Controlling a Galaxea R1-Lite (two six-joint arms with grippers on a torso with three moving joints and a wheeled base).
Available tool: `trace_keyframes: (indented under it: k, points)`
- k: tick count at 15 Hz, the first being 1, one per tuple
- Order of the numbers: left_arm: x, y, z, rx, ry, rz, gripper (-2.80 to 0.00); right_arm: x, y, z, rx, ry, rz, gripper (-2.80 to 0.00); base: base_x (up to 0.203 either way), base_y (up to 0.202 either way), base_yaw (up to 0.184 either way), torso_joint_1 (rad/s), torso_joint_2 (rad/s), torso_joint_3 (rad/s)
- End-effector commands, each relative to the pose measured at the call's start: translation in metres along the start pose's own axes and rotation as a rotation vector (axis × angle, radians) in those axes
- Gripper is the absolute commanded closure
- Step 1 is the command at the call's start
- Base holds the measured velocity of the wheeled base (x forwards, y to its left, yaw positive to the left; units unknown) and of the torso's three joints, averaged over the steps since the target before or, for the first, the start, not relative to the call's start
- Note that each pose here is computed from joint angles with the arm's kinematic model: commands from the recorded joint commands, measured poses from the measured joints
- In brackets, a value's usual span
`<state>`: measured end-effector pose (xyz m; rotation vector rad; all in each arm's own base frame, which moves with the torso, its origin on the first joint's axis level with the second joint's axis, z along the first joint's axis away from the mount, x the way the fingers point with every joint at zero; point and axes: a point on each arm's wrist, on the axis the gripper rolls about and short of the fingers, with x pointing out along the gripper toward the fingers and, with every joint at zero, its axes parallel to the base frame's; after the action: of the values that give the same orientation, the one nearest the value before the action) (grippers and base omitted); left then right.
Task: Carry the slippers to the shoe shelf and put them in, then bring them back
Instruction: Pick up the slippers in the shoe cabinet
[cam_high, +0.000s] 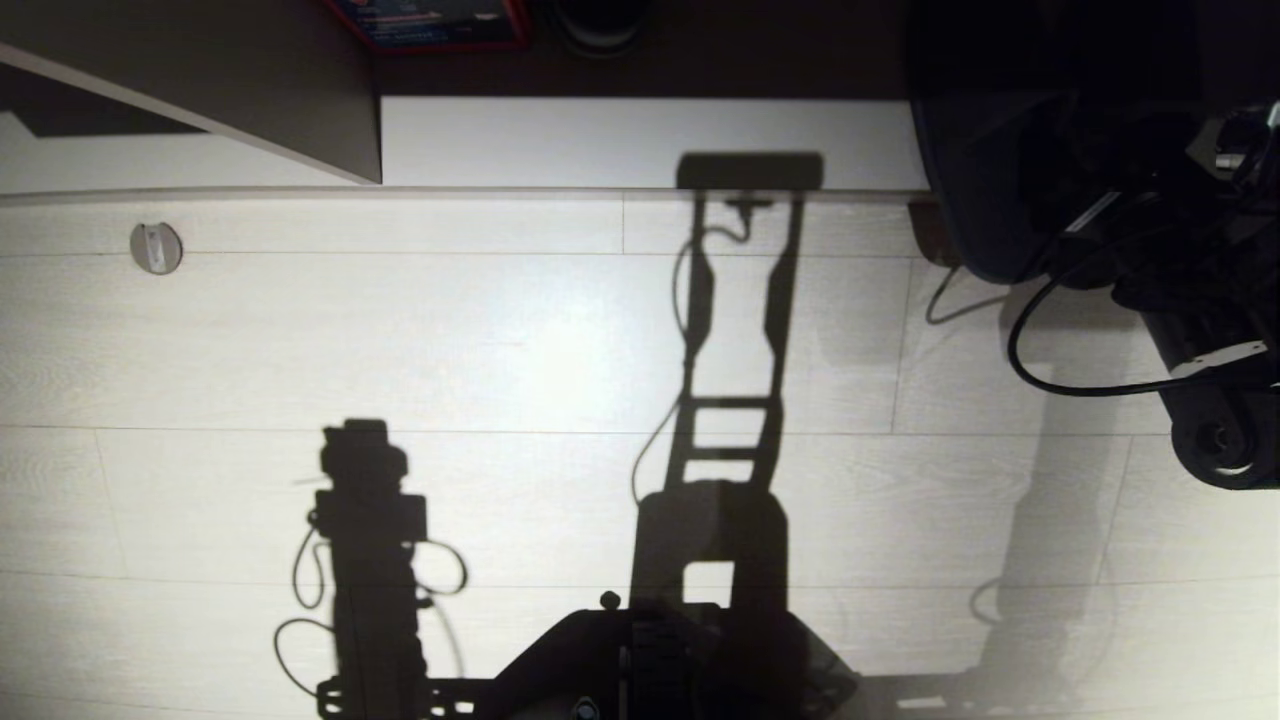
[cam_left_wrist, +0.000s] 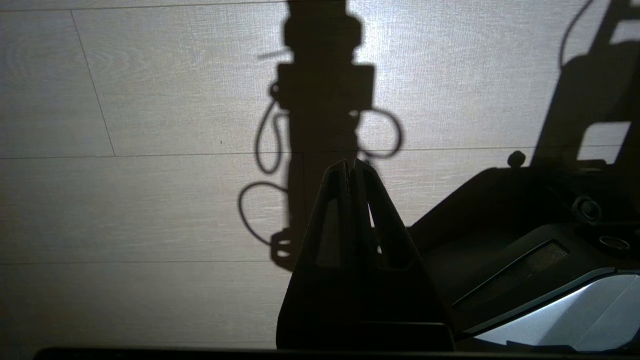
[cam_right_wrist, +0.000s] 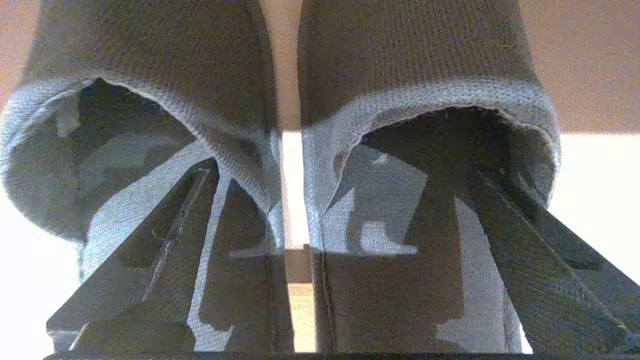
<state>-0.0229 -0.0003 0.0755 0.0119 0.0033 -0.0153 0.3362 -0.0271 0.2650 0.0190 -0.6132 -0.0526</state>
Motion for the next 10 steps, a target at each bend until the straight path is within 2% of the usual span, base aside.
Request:
trace_keyframes:
  k: [1, 10]
  points:
    - [0.000, 0.000, 0.000, 0.000, 0.000, 0.000, 0.00, 0.002, 0.000, -0.001, 0.000, -0.010, 0.001, -2.80, 0.000, 0.000, 0.000, 0.000, 0.00, 0.000]
    - [0.000, 0.000, 0.000, 0.000, 0.000, 0.000, 0.00, 0.027, 0.007, -0.011, -0.018, -0.066, 0.021, -2.80, 0.000, 0.000, 0.000, 0.000, 0.00, 0.000]
